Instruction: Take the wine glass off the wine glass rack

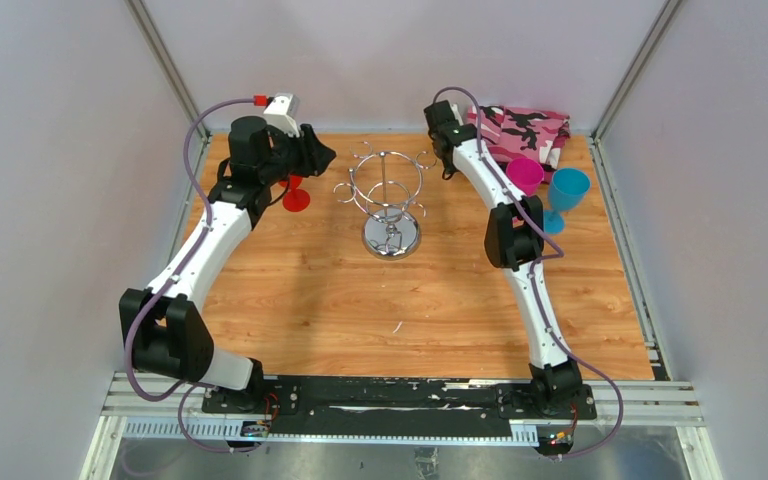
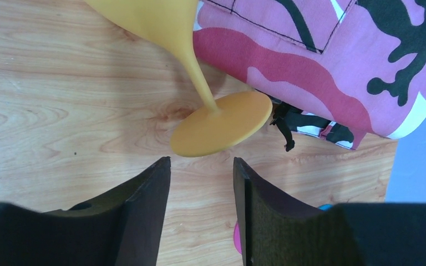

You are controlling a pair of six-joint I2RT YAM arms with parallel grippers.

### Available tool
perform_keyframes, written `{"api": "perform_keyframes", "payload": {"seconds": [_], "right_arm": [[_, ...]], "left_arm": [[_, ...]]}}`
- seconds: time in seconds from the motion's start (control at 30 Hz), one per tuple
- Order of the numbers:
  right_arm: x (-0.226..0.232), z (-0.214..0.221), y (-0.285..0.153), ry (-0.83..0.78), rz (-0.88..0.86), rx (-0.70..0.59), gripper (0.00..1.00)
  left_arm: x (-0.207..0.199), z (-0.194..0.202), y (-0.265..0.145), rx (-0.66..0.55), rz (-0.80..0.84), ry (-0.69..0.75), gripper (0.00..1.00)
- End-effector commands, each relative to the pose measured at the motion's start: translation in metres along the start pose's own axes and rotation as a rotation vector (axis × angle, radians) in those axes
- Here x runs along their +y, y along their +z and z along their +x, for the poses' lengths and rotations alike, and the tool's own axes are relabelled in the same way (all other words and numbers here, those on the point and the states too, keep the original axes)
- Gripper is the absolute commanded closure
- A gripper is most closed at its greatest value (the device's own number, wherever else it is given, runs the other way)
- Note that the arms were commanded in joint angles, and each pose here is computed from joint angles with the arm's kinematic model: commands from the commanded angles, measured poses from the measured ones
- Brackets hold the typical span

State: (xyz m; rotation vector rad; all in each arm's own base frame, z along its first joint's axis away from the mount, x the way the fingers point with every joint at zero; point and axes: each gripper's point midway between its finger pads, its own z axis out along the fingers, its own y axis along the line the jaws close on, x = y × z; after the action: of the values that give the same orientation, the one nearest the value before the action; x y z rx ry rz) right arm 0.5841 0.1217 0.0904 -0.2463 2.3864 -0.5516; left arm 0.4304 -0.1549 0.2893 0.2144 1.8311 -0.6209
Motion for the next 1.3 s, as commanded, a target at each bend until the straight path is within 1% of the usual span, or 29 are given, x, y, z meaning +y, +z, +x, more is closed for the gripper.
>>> {"api": "perform_keyframes", "payload": {"seconds": [0.0,0.33,0.4,0.6,0.73,0.8,0.87,1.0,1.1,1.27], "right_arm": [[-0.013,0.01,0.009,-0.012,0.057,0.029,0.52],[-0.014,0.016,0.013,0.036,0.056,0.046,0.61],[-0.011,0.011,0.011,0.045,0.031,0.03,0.64],[-0.011,-0.012,-0.008,0.094,-0.003,-0.044,0.66],[-0.013,-0.025,-0.016,0.1,0.001,-0.088,0.64],[-0.02,-0.031,-0.016,0.097,0.034,-0.104,0.63],[-0.026,-0.034,-0.016,0.094,0.063,-0.111,0.62],[-0.023,-0.031,-0.01,0.085,0.065,-0.103,0.61],[-0.011,-0.028,-0.003,0.077,0.014,-0.095,0.61],[0.027,-0.038,-0.003,0.09,-0.196,-0.135,0.62]], "left_arm": [[-0.003,-0.001,0.005,-0.014,0.027,0.018,0.55],[-0.003,0.004,0.007,-0.002,0.036,0.02,0.55],[-0.003,0.005,0.008,0.001,0.038,0.019,0.55],[-0.003,0.005,0.011,0.005,0.044,0.023,0.55],[-0.002,0.007,0.013,0.012,0.046,0.02,0.55],[-0.002,0.008,0.014,0.015,0.046,0.018,0.55],[-0.001,0.009,0.016,0.018,0.045,0.016,0.55],[0.0,0.01,0.016,0.02,0.044,0.014,0.55],[0.0,0.01,0.017,0.021,0.044,0.013,0.55],[0.001,0.012,0.017,0.024,0.04,0.013,0.55]]}}
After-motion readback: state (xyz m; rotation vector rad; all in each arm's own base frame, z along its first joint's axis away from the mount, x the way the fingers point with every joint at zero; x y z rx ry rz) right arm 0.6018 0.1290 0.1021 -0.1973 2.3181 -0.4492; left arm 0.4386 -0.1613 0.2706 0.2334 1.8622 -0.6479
